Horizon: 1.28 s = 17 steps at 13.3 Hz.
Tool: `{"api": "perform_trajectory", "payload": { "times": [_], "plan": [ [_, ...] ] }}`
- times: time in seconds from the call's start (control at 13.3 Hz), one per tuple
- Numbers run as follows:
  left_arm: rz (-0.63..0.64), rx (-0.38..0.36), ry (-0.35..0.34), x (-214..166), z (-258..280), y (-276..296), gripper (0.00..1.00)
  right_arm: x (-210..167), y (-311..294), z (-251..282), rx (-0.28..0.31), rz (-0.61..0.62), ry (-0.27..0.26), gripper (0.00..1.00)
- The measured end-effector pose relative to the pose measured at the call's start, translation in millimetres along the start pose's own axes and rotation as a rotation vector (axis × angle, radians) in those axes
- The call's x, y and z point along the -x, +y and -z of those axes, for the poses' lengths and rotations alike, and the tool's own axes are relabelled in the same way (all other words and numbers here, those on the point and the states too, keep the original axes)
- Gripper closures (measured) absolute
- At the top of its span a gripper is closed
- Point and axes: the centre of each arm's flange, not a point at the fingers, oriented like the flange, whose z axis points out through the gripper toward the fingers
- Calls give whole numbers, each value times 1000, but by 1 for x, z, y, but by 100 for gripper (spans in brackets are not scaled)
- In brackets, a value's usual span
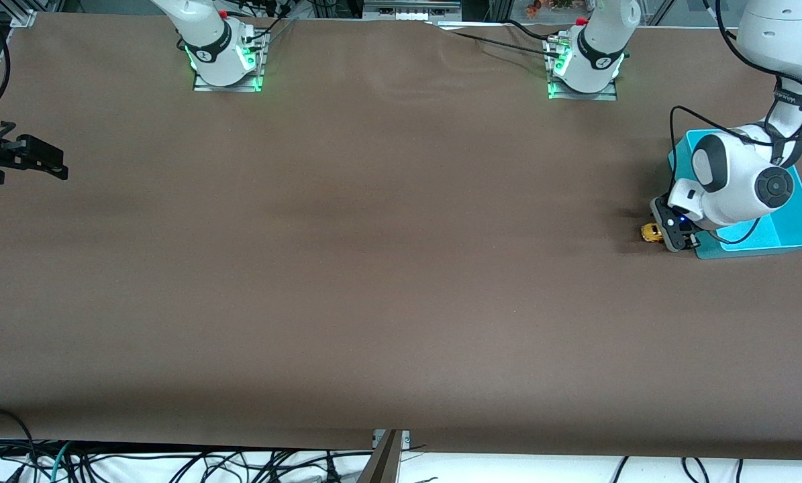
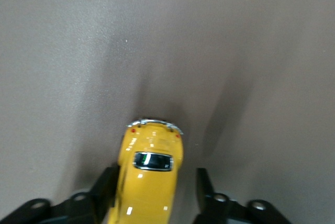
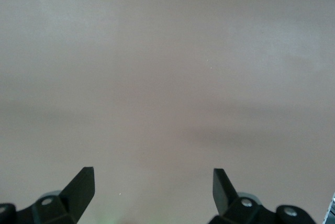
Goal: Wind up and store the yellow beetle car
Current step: 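Close the left gripper on the car and lift it, then lower the car into the cyan bin and open the left gripper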
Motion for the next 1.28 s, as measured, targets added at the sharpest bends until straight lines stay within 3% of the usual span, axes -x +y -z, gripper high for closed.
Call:
{"api": "perform_trajectory", "payload": {
  "times": [0.08,0.15,0.45,0.68,0.83,1.28],
  "plan": [
    [-2,-3,0,0,1,0,51,1,7,-1,0,-13,-2,0],
    [-8,-9,1,0,3,-1,54,2,12,-1,-1,-23,-4,0],
    [-4,-48,30,-6,47,-7,54,3,10,-1,0,-21,-4,0],
    [48,39,116,-13,96,-1,54,3,11,-1,0,-22,-5,0],
    [50,82,126,-11,115,1,54,3,11,-2,0,-22,-6,0],
    [-2,84,-5,57,149,4,54,2,9,-2,0,-19,-9,0]
  ]
}}
